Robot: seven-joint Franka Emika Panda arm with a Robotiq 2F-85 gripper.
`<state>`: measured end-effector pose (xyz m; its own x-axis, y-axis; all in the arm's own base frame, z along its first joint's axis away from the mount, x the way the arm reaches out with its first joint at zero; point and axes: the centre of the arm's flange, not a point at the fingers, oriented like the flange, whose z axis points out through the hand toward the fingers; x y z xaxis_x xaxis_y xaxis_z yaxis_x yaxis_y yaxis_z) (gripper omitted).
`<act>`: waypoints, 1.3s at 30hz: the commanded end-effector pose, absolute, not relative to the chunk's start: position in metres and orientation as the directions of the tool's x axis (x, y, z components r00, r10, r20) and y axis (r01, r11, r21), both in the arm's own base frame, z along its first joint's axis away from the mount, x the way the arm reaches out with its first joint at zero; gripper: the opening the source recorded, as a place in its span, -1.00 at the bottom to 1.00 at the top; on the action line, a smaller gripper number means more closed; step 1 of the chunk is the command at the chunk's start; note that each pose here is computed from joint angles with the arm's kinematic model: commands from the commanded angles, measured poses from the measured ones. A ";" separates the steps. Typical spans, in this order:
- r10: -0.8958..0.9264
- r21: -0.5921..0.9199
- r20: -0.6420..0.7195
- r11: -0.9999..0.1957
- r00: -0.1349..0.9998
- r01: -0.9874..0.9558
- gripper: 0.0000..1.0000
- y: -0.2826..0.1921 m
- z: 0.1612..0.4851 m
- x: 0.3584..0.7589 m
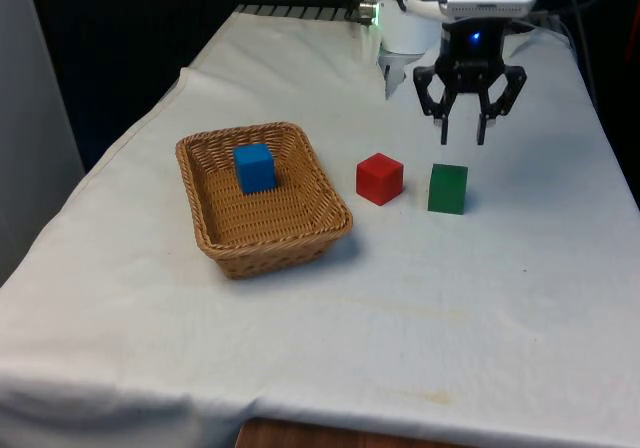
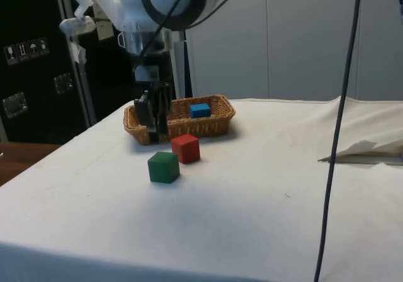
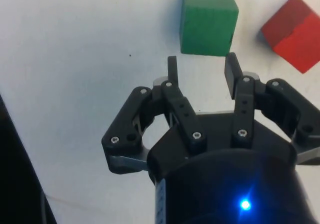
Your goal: Pick up exactly two blocks and place them into the basket.
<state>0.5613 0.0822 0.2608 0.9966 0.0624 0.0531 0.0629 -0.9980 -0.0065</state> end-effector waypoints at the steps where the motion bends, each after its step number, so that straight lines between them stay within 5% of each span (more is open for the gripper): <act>1: 0.056 0.001 0.052 -0.998 0.997 0.056 -1.00 0.082 0.261 0.562; 17: 0.053 -0.001 0.048 -0.999 0.997 0.053 -1.00 0.087 0.249 0.566; 22: 0.055 -0.001 0.046 -0.998 0.997 0.055 -0.02 0.087 0.248 0.565; 23: 0.055 -0.001 0.046 -0.998 0.997 0.055 0.37 0.087 0.248 0.565; 25: 0.056 0.000 0.046 -0.998 0.997 0.056 0.75 0.087 0.247 0.566; 27: 0.055 -0.001 0.047 -0.998 0.997 0.055 0.94 0.087 0.248 0.566; 39: 0.057 0.005 0.037 -0.998 0.998 0.057 1.00 0.087 0.227 0.569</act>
